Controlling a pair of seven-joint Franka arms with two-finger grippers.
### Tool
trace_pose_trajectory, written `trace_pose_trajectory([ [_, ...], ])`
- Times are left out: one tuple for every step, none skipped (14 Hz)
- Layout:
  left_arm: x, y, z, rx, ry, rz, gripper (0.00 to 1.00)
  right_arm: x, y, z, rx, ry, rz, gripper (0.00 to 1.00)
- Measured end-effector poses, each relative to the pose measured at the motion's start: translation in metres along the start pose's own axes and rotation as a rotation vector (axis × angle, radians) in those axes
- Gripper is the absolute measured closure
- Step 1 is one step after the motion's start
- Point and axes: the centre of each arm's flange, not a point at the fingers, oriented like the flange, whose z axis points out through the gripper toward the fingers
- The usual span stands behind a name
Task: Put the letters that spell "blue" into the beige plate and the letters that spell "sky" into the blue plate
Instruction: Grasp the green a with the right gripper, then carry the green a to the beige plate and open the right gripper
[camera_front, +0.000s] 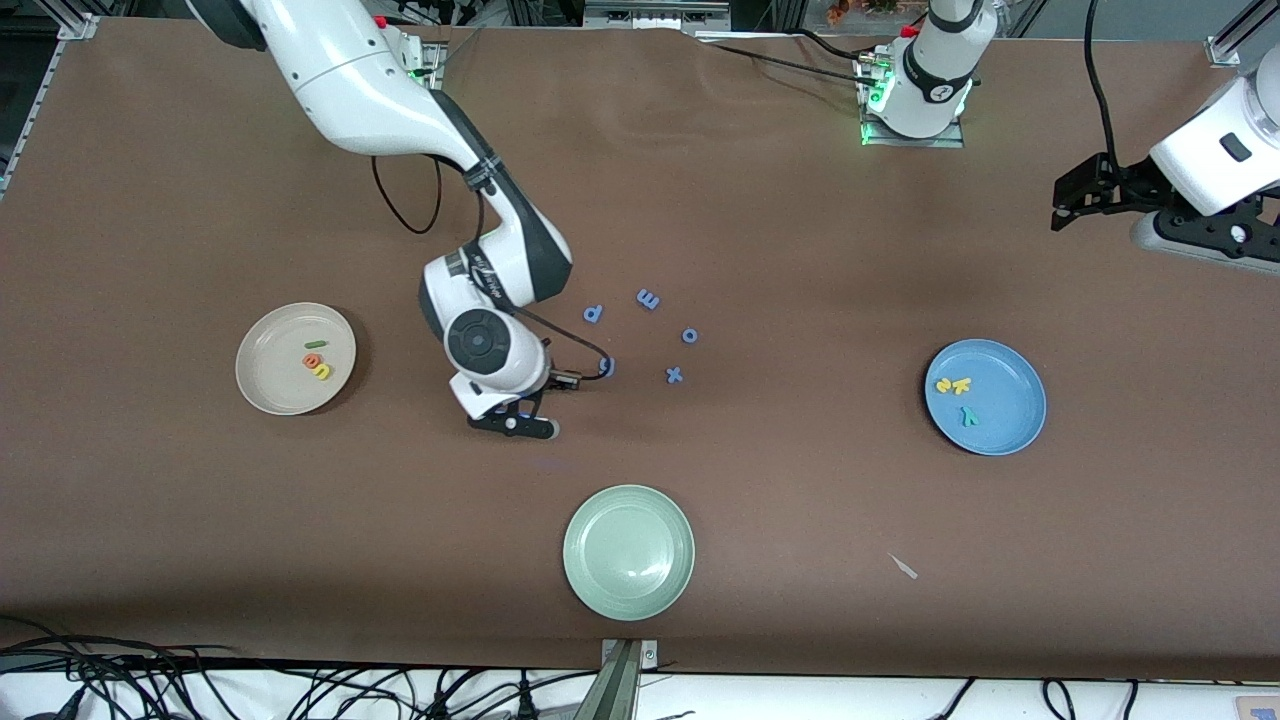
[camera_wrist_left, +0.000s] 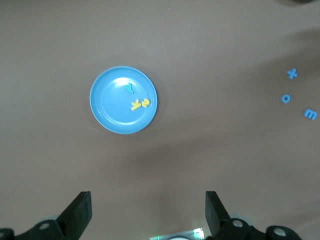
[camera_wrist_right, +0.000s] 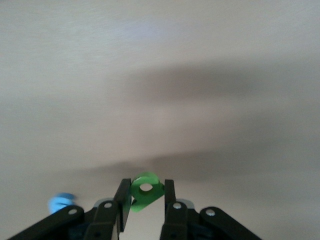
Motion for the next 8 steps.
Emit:
trace_pose_trajectory([
  [-0.001,0.001,0.001,-0.006,-0.008,0.000,0.00,0.008,0.022,-0.009,-0.024,-0.019,-0.036,0.70],
  [-0.001,0.001,0.001,-0.012,-0.010,-0.002,0.00,0.016,0.044,-0.018,-0.044,-0.030,-0.078,0.70],
  [-0.001,0.000,0.001,-0.020,-0.010,-0.004,0.00,0.021,0.066,-0.028,-0.062,-0.039,-0.126,0.70],
  [-0.002,-0.001,0.001,-0.023,-0.011,-0.007,0.00,0.025,0.092,-0.037,-0.079,-0.046,-0.176,0.70],
  [-0.002,-0.002,0.001,-0.024,-0.011,-0.009,0.00,0.027,0.119,-0.046,-0.093,-0.054,-0.228,0.70],
  [-0.002,-0.003,0.001,-0.024,-0.012,-0.011,0.00,0.028,0.148,-0.054,-0.103,-0.062,-0.275,0.70],
  [-0.002,-0.004,0.001,-0.024,-0.012,-0.013,0.00,0.029,0.177,-0.059,-0.111,-0.070,-0.315,0.70],
  [-0.002,-0.007,0.001,-0.025,-0.011,-0.018,0.00,0.029,0.205,-0.063,-0.116,-0.081,-0.347,0.70],
])
